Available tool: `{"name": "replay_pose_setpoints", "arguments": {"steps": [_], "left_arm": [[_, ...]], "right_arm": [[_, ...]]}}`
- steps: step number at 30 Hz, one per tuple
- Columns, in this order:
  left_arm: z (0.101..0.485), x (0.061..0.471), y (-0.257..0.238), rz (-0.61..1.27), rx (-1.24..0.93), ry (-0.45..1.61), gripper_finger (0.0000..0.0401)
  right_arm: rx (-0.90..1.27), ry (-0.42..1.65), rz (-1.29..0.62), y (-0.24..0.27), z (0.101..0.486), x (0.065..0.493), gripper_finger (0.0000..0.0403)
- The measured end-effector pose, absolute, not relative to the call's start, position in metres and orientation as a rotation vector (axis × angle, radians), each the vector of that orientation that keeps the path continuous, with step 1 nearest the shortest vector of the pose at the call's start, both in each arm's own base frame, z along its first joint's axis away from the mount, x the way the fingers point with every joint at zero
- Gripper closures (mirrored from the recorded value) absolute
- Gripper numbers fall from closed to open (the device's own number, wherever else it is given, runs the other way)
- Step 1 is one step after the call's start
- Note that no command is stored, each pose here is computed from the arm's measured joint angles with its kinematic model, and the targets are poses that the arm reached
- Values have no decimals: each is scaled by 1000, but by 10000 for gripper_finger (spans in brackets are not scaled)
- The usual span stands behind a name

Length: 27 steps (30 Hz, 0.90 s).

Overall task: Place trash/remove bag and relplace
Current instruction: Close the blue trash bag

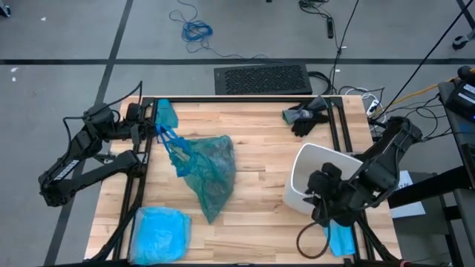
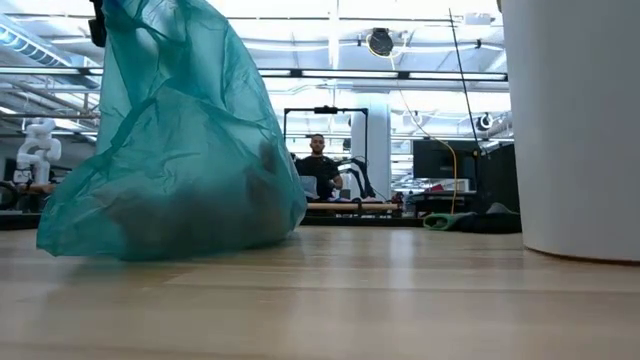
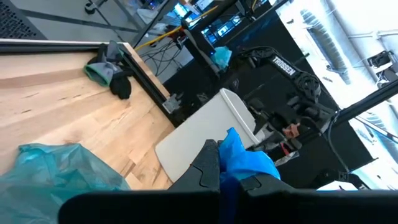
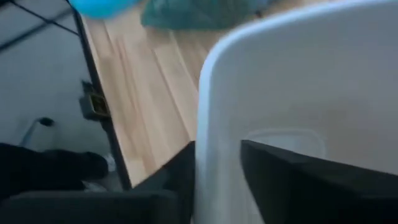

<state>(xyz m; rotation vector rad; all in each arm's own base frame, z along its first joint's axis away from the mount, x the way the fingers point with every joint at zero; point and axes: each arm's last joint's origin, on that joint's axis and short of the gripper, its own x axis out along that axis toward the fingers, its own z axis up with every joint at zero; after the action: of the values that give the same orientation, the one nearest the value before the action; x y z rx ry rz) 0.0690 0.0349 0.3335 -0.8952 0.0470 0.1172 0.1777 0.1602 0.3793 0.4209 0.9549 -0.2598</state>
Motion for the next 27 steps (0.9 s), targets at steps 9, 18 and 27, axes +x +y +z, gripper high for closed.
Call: {"name": "replay_pose_setpoints", "arguments": {"steps": [9,18,27], "left_arm": [[334,69,35,117,-904,47,401],[344,69,35,81,-810,-39,401],[350,69,35,66,-734,-88,401]], "right_arm": [[467,692,-270,156,420,179,191],[277,473,-539,87,463,203,243],[271,463,-446,-25,474,259,392]]}}
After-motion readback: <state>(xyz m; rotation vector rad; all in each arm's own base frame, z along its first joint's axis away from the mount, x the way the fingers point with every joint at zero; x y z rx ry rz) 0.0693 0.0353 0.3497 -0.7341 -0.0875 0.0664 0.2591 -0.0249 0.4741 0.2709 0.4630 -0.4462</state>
